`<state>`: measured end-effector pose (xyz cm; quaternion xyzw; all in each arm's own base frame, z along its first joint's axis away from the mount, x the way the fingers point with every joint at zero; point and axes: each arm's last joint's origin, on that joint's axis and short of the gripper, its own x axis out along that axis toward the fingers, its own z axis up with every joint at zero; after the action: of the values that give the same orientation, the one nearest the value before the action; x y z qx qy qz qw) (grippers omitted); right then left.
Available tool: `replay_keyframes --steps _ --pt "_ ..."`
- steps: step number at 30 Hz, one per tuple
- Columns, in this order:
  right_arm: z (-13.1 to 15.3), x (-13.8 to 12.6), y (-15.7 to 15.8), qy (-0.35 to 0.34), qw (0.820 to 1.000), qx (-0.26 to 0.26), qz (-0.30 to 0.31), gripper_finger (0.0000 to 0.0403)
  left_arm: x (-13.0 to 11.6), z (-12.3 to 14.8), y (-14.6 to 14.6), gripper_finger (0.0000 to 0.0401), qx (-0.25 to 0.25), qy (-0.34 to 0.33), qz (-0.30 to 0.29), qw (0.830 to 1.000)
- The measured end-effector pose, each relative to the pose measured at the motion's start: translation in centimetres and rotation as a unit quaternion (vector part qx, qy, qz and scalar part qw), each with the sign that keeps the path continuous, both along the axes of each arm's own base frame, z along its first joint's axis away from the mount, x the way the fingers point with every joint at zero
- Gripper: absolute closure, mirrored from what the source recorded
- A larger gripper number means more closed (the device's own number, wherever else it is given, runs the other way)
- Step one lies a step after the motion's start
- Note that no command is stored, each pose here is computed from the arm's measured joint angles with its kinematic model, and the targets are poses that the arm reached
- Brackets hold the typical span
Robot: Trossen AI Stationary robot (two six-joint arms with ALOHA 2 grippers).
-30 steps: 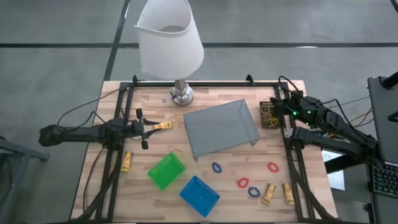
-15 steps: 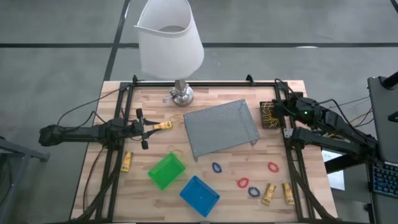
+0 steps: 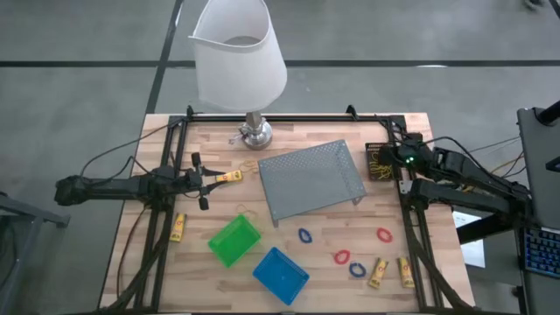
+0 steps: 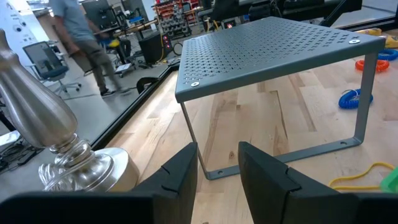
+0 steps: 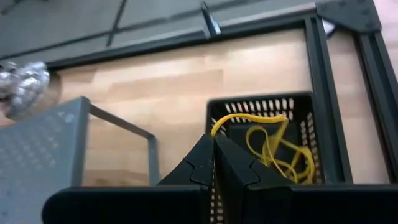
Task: Pick & Place Office Desk Supplies
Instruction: Put the yellow rubber band into the black basket
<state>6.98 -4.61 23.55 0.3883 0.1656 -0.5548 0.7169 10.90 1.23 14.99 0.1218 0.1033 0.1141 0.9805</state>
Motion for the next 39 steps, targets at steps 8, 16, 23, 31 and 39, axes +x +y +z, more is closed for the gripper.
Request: replay_keyframes --steps 8,16,23,31,39 --pt "-2.4 1.4 -0.6 0.049 0.994 0.08 -0.056 0.0394 0.0 0.0 0.0 0.0283 0.0 0.0 0.0 1.0" --pt "-3.7 2.6 -1.1 0.083 0.985 0.115 -0.099 0.0394 0.0 0.0 0.0 0.0283 0.0 0.0 0.0 1.0" --pt "-4.8 3.7 -1.5 0.13 0.976 0.142 -0.098 0.0394 0.0 0.0 0.0 0.0283 0.0 0.0 0.0 1.0" --pt "-6.1 4.7 -1.9 0.173 0.967 0.158 -0.103 0.0394 0.0 0.0 0.0 0.0283 0.0 0.0 0.0 1.0" --pt "-7.2 5.5 -2.2 0.191 0.957 0.183 -0.119 0.0394 0.0 0.0 0.0 0.0283 0.0 0.0 0.0 1.0"
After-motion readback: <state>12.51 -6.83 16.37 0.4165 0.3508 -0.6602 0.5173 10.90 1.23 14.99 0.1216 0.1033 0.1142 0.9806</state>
